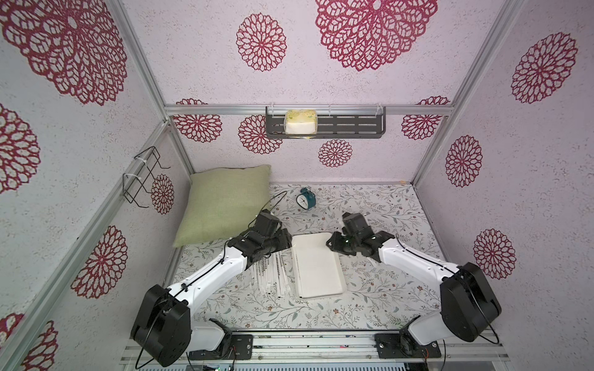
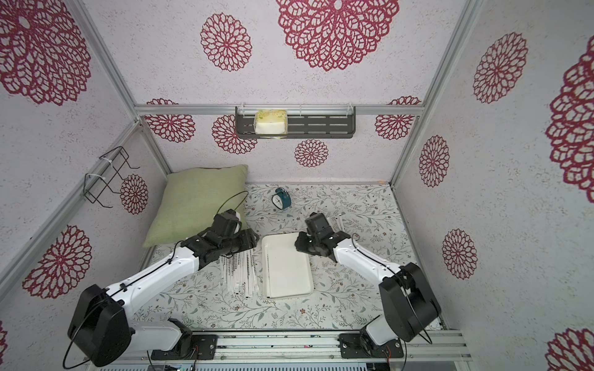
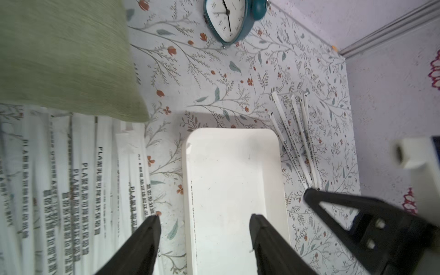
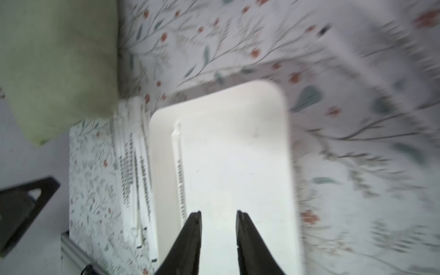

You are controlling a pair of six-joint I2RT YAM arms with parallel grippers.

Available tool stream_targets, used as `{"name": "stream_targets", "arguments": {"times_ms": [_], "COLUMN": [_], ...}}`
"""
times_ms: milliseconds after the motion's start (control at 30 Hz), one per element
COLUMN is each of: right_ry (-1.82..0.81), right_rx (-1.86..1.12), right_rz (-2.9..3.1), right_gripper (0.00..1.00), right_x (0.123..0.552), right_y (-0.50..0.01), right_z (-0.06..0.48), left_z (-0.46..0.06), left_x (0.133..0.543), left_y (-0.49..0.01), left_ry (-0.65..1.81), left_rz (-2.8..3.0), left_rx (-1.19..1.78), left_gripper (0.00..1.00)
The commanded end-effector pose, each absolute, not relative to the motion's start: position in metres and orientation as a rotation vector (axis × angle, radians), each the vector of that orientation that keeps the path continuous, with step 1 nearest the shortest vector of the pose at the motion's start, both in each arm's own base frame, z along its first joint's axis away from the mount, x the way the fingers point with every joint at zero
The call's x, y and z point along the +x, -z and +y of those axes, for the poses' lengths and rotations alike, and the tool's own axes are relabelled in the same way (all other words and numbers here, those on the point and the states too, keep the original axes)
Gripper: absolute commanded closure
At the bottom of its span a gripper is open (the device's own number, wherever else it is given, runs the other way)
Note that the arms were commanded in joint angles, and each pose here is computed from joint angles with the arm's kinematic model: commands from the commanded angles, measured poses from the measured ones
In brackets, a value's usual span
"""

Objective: Put the straws into the storage box
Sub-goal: Place the straw in the storage box, then pick up the straw from the center of the board.

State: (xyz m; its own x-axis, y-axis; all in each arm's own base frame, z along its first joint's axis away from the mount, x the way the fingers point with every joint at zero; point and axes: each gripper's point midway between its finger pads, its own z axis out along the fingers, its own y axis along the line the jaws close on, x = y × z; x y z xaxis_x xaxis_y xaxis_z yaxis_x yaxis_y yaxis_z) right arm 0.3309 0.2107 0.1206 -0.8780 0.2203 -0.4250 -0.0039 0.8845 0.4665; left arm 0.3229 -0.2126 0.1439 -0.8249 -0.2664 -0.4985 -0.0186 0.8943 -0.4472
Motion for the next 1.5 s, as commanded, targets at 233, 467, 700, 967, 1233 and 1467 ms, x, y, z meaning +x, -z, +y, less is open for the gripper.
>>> {"name": "stream_targets", "arguments": {"times_ms": [233, 467, 700, 967, 1233, 1467], "right_ry": [-0.158, -0.066, -0.05, -0.042, -0.123, -0.321], "right_rx": [-0.047, -0.059, -0.076, -0.087, -0.103, -0.11], "right_rz": [2.708, 2.681, 2.699, 2.731, 2.709, 2.639], "right_gripper": [0.7, 0.67, 0.68, 0.79, 0.9, 0.92], "right_x": [0.362, 0.39, 0.399, 0.39, 0.373, 0.349], "right_y": [-0.063, -0.054, -0.041, -0.024, -0.043, -0.104], "right_z": [0.145, 0.139, 0.135, 0.135, 0.154, 0.207], "left_z": [-0.224, -0.23, -0.231, -0.228, -0.213, -0.194], "left_x": [0.327, 0.325, 0.326, 0.327, 0.326, 0.322], "left_y": [-0.138, -0.132, -0.128, -0.126, -0.124, -0.121], "left_ry": [0.454, 0.523, 0.525, 0.53, 0.529, 0.538], "left_rz": [2.528, 2.526, 2.531, 2.525, 2.509, 2.496], "left_rx": [-0.122, -0.16, -0.155, -0.171, -0.223, -0.313], "left_gripper": [0.26, 0.27, 0.27, 0.28, 0.32, 0.33]}}
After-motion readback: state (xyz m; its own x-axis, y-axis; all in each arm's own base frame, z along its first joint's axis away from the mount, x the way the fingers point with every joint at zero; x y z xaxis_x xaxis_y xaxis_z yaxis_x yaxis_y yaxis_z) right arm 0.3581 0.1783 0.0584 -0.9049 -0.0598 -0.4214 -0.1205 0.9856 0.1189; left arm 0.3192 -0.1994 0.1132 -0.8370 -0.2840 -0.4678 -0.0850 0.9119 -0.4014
